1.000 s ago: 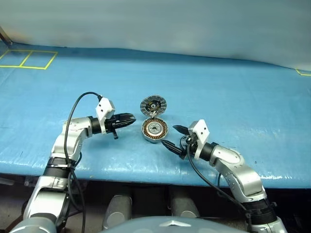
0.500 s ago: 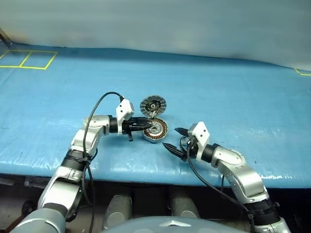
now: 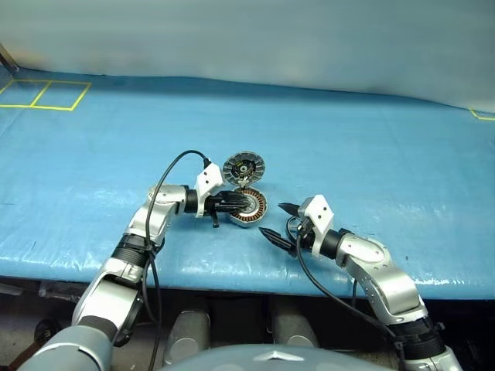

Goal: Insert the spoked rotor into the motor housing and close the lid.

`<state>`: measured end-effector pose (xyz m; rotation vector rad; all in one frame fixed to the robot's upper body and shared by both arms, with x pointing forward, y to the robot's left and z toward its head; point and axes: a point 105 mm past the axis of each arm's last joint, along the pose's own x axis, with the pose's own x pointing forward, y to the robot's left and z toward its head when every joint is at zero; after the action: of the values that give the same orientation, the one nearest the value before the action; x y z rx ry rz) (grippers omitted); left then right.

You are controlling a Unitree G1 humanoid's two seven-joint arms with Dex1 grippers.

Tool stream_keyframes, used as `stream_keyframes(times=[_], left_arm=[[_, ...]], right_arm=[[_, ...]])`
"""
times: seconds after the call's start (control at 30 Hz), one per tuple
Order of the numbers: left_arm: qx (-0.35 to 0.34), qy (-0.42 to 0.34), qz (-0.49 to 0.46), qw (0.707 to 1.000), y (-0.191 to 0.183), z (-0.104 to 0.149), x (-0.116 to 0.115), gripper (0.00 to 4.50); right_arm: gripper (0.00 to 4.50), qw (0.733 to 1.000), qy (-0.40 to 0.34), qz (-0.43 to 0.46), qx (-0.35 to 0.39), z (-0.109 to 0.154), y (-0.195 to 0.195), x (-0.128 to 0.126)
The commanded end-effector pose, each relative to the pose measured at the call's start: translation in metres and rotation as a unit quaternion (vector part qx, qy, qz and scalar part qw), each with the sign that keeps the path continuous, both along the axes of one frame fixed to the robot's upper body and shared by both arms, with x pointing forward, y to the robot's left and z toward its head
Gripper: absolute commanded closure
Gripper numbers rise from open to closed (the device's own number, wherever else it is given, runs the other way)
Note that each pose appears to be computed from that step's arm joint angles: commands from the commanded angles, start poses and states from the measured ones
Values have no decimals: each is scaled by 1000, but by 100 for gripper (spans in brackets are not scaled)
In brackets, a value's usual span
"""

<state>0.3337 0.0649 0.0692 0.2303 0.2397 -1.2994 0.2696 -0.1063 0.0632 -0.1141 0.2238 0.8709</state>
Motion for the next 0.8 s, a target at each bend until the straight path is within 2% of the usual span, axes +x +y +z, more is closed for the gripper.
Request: stream_keyframes(times=[0.03,0.8], left_arm=[[-1,-20,-3,1000,-3,8,4,386],[3,-11,-11,1000,-8,4,2,386]], right_arm=[[0,1000,-23,3,2,9,1,0],[0,1000,-24,-3,-4,8,0,-1]])
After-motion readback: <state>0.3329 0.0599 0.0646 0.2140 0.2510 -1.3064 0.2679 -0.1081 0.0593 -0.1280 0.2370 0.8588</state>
